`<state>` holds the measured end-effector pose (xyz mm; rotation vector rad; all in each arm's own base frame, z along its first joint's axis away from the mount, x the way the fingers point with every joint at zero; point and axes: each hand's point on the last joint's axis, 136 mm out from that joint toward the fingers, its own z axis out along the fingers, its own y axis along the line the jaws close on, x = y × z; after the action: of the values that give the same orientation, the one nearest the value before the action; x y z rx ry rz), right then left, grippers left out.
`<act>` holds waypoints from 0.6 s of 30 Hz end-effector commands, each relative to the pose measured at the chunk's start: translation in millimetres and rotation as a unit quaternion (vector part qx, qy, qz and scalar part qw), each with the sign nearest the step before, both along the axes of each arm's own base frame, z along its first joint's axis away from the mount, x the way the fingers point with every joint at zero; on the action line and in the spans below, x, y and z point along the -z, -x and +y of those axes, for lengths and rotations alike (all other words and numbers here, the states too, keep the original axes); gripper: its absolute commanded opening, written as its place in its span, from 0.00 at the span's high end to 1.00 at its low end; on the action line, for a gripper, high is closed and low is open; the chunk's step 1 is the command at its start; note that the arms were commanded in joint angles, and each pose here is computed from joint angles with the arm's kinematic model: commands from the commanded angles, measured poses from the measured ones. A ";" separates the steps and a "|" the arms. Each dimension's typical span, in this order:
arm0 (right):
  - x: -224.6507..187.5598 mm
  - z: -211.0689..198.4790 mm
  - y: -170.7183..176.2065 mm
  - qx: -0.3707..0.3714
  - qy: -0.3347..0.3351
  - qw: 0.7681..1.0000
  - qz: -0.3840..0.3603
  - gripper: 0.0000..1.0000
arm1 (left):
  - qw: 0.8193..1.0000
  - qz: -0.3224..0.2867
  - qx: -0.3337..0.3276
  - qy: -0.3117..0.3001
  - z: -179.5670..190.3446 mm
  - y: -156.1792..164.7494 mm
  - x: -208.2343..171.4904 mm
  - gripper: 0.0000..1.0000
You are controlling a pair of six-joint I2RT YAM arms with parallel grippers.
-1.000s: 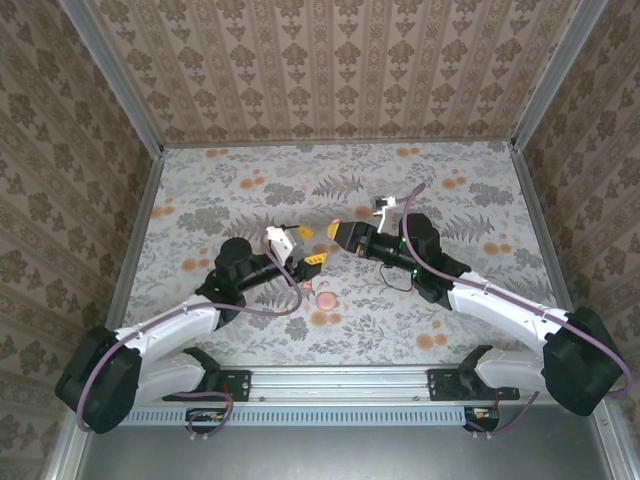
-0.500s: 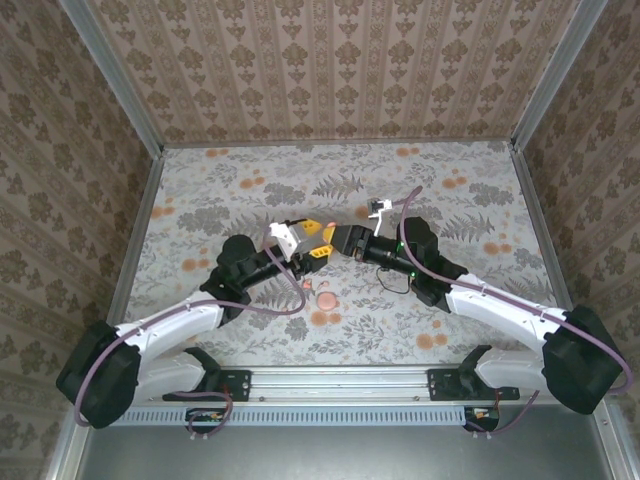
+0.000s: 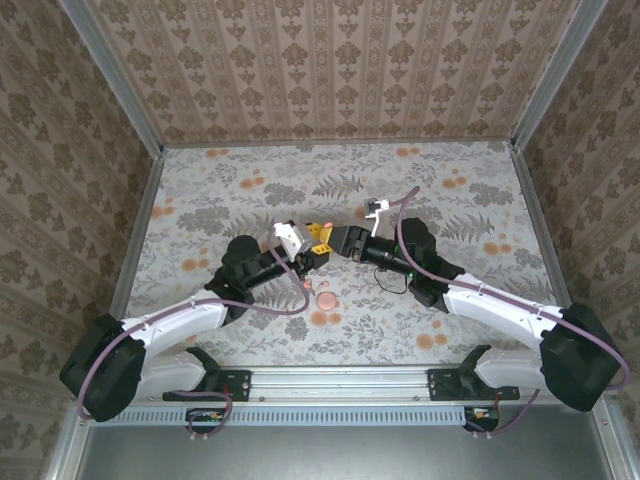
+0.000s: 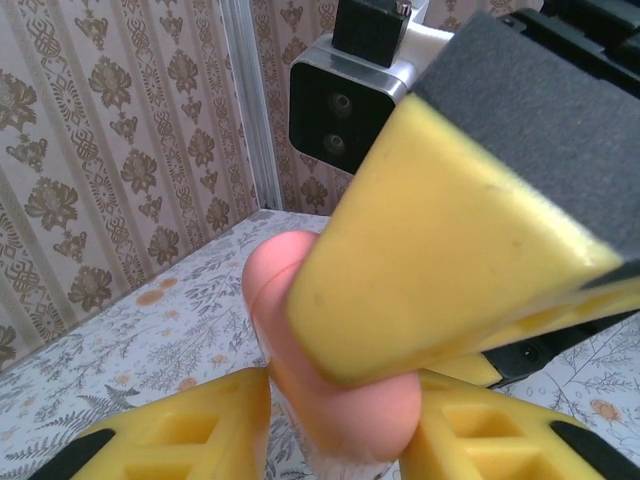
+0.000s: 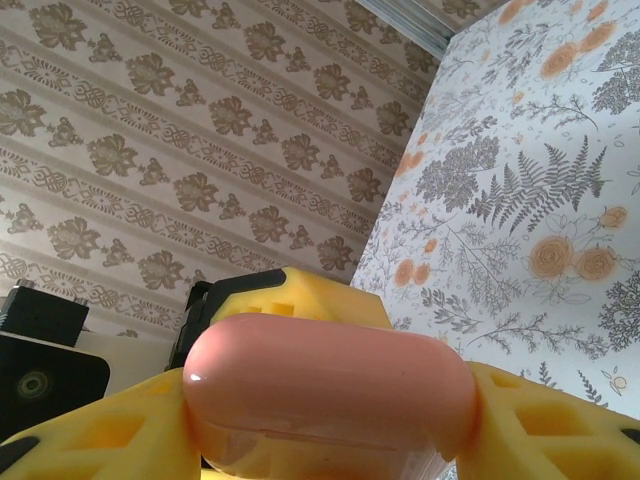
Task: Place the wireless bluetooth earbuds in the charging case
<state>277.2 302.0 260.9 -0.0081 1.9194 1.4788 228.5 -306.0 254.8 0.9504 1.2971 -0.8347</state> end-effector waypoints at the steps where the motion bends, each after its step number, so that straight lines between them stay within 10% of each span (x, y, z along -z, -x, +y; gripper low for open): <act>1: 1.0 4.3 5.9 -0.014 -0.006 1.000 0.000 0.43 | 0.999 -0.019 0.000 0.042 0.4 0.7 -35.2 0.70; 9: -3.1 -12.9 5.8 0.017 0.038 0.998 -0.037 0.19 | 0.999 0.013 0.001 0.052 2.4 -1.5 -34.0 0.80; 18: -29.3 -46.4 9.4 0.021 0.099 0.983 -0.156 0.21 | 0.994 0.058 0.050 0.075 10.3 1.6 -40.7 0.83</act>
<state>270.5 263.3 290.1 -0.1564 1.8078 1.2665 240.7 -292.8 263.5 0.8442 1.3671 -0.9575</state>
